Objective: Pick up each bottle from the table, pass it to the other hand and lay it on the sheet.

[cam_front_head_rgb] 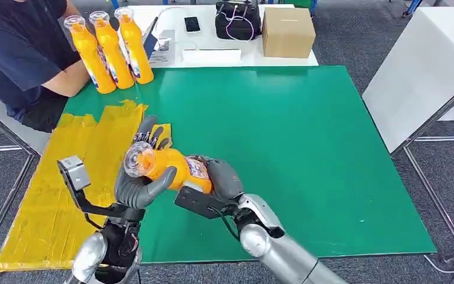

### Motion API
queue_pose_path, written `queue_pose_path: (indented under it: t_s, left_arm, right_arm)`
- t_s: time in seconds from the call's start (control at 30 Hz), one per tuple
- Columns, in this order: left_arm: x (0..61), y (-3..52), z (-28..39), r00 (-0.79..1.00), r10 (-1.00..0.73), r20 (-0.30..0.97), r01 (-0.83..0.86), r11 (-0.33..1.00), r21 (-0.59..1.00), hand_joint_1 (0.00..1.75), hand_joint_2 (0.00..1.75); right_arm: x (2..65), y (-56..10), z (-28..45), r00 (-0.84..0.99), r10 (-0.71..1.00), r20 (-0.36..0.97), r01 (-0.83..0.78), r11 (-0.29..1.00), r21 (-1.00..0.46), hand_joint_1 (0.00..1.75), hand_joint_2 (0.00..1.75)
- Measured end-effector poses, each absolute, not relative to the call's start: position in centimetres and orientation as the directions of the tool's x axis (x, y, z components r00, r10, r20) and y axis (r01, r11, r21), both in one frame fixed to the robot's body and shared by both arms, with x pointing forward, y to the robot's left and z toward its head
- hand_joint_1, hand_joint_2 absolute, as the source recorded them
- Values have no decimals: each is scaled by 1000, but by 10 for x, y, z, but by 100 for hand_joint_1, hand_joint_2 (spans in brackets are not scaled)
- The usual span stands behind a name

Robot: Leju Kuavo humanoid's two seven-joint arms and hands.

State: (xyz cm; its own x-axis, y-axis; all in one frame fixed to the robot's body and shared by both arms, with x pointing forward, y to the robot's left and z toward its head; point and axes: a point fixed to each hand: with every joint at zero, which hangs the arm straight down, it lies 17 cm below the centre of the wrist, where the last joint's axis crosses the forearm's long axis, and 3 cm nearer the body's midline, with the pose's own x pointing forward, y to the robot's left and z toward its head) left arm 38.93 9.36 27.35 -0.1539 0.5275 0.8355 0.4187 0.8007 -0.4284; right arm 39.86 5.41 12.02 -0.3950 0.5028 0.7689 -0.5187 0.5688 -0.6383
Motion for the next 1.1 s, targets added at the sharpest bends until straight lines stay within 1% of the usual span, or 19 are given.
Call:
queue_pose_path:
  t_s: [0.47, 0.5, 1.1]
  left_arm:
    - [388, 94, 274, -153, 532, 833, 419, 798, -432, 0, 175]
    - [388, 94, 274, -151, 532, 833, 419, 798, -434, 175, 175]
    - [383, 92, 273, -153, 536, 830, 439, 789, -429, 175, 175]
  right_arm:
    - [397, 50, 113, -384, 510, 770, -517, 572, -637, 175, 175]
    - [397, 50, 112, -383, 511, 769, -517, 571, -637, 175, 175]
    - [398, 47, 117, -389, 513, 765, -501, 580, -643, 175, 175]
